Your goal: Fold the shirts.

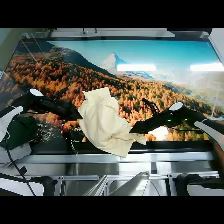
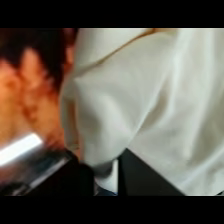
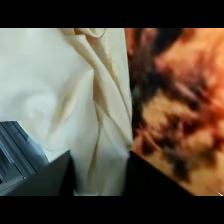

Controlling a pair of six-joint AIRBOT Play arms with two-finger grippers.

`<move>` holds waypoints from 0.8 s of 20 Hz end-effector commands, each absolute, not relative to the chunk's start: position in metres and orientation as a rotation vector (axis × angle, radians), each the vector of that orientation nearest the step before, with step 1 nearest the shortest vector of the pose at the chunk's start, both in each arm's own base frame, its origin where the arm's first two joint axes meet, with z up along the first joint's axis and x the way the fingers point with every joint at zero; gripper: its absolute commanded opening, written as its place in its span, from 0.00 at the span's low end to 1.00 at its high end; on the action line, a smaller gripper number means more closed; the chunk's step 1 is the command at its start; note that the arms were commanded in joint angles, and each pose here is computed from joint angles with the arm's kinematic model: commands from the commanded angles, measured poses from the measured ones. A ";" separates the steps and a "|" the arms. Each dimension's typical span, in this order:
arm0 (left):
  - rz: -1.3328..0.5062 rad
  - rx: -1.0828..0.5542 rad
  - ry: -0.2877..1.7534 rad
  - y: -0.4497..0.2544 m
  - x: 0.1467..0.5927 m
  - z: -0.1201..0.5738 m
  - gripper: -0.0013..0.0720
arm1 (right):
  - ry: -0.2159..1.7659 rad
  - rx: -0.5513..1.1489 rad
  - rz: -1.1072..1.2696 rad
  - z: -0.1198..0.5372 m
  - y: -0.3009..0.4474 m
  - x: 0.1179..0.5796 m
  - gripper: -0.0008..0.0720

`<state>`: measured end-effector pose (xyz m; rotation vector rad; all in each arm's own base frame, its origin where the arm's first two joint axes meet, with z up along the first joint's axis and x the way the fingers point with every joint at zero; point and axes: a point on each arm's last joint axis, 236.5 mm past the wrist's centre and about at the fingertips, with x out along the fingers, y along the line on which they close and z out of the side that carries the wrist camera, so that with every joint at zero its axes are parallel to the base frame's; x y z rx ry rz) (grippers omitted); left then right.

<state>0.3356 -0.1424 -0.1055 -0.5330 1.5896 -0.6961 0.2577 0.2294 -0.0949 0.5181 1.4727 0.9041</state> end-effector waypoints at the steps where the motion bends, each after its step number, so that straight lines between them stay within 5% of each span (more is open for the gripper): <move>1: -0.869 -0.618 1.582 -0.165 0.335 -0.062 0.03 | 1.354 0.604 1.080 -0.061 0.261 0.265 0.04; 5: -1.090 -0.693 1.420 -0.182 0.340 0.042 0.01 | 1.172 0.579 1.267 0.037 0.267 0.289 0.04; 9: -1.160 -0.387 1.097 -0.189 0.318 0.202 0.02 | 0.690 0.308 1.300 0.233 0.242 0.296 0.04; 13: -0.983 -0.055 0.469 -0.184 0.265 0.387 0.05 | 0.144 -0.119 0.950 0.393 0.191 0.251 0.04; 16: -0.730 0.023 0.263 -0.151 0.247 0.443 0.05 | 0.049 -0.140 0.822 0.421 0.173 0.233 0.04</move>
